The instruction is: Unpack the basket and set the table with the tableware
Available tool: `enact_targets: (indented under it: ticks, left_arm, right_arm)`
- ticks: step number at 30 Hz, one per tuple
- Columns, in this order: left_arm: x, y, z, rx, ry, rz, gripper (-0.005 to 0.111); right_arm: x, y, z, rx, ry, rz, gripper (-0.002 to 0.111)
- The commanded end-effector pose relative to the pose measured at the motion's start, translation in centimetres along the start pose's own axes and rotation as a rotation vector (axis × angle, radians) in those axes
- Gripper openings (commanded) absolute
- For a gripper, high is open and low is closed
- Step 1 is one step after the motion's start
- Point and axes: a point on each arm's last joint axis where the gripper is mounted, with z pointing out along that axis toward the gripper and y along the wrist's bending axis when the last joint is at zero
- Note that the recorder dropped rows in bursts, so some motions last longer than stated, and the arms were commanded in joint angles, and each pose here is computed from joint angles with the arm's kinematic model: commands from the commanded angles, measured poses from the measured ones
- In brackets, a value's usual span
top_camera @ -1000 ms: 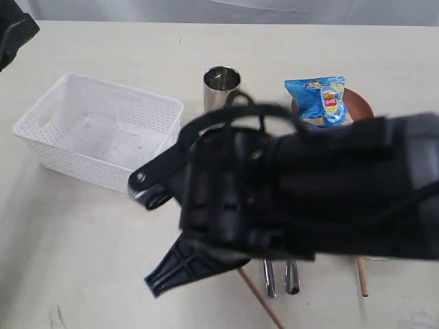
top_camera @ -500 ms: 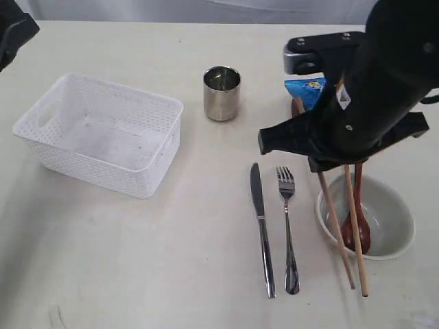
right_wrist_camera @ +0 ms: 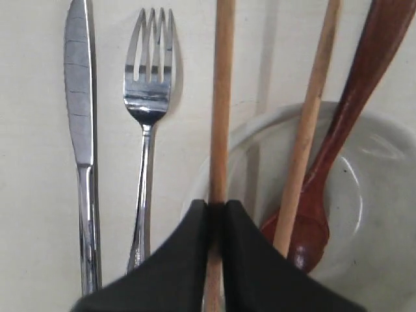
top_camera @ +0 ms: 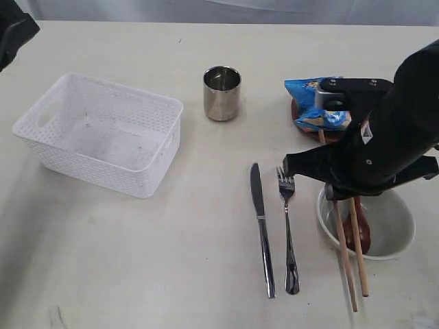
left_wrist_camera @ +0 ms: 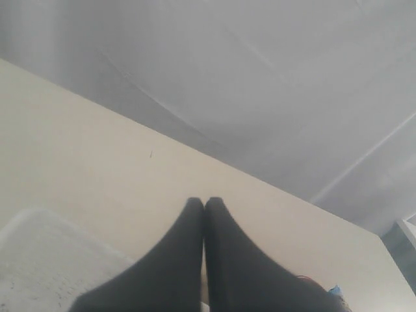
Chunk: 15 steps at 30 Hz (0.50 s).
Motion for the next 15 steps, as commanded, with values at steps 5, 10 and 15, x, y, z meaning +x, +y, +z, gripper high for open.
enact_targets:
  ticks: [5,10,15]
  left_arm:
    - [0.09,0.11,-0.02,0.001,-0.001,-0.007,0.0]
    - [0.09,0.11,-0.02,0.001,-0.001,-0.007,0.0]
    - [0.09,0.11,-0.02,0.001,-0.001,-0.007,0.0]
  right_arm:
    - [-0.4,-0.84,0.56,0.002,-0.008,0.067,0.0]
    - [-0.41,-0.93,0.56,0.008,-0.007,0.061,0.0]
    - [-0.46,-1.15,0.56,0.032,-0.014,0.032,0.0]
